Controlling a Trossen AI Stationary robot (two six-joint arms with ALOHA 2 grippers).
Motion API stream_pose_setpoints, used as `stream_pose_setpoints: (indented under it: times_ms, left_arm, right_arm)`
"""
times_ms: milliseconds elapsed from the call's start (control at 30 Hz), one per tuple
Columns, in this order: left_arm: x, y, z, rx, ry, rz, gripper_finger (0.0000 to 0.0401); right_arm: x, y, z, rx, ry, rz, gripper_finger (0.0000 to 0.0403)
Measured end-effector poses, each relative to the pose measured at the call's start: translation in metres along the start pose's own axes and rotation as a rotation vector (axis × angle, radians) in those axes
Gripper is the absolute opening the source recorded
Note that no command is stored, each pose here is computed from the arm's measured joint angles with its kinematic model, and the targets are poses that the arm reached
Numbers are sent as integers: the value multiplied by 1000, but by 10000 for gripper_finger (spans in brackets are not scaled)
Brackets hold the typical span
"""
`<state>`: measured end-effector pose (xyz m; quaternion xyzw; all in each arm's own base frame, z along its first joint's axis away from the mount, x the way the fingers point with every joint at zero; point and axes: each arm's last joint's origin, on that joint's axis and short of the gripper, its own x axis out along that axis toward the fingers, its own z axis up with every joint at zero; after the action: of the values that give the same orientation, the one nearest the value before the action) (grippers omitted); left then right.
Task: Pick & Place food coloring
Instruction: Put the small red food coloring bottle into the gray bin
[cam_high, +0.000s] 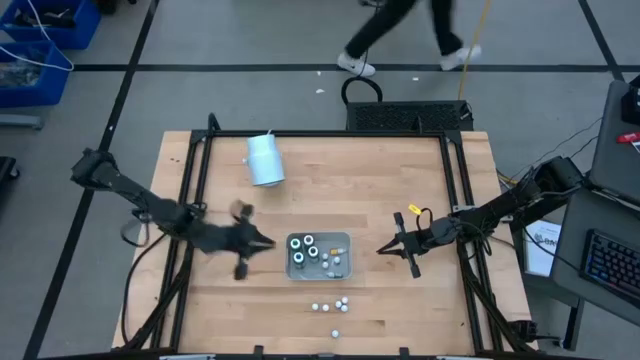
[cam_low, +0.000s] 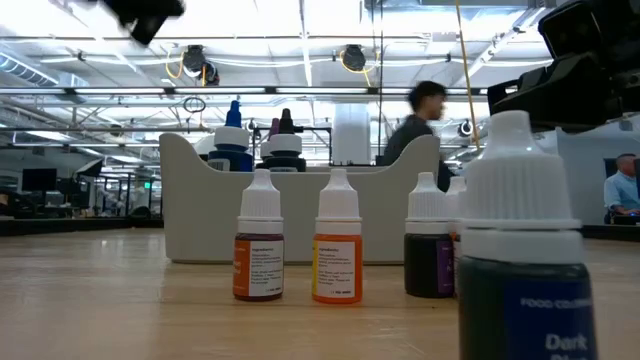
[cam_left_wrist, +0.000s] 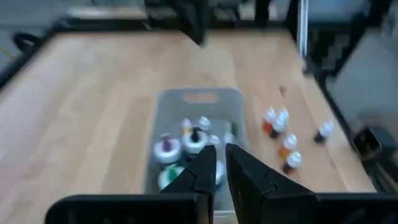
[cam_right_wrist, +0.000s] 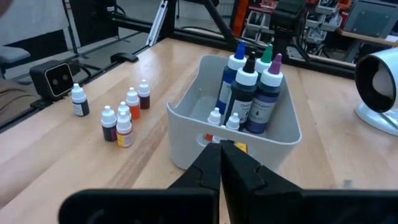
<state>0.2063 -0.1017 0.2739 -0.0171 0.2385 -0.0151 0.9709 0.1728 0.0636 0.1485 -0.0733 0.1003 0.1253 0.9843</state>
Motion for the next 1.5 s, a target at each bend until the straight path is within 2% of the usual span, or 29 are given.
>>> stream_pose_setpoints:
  times_ms: [67, 167, 233, 400, 500, 667, 867, 1000, 1200, 1333, 1500]
  left_arm:
    - [22, -24, 22, 53, 144, -10, 42]
    - [62, -61, 38, 143, 389, -5, 42]
    - [88, -83, 47, 184, 506, -7, 42]
    - [150, -130, 54, 259, 722, -121, 42]
    - [175, -145, 54, 267, 774, -120, 49]
    - [199, -149, 48, 275, 835, -97, 105]
    - [209, -138, 39, 270, 865, -66, 197]
    - [216, -128, 27, 269, 911, -40, 233]
    - [227, -119, 9, 257, 952, -47, 234]
    - [230, -120, 7, 244, 944, -99, 217]
    - [232, -122, 9, 238, 919, -108, 191]
  right_arm:
    - [0, 0, 0, -4, -1, 0, 1]
    - [0, 0, 0, -4, -2, 0, 1]
    - [0, 0, 0, 1, -2, 0, 1]
    - [0, 0, 0, 5, -3, 0, 1]
    - [0, 0, 2, 29, -16, 1, 1]
    - [0, 0, 3, 33, -31, 2, 0]
    - [0, 0, 3, 33, -30, 2, 0]
    - [0, 0, 3, 33, -32, 2, 0]
    - [0, 0, 3, 33, -32, 1, 0]
    - [0, 0, 3, 33, -32, 0, 0]
    - [0, 0, 3, 33, -32, 0, 0]
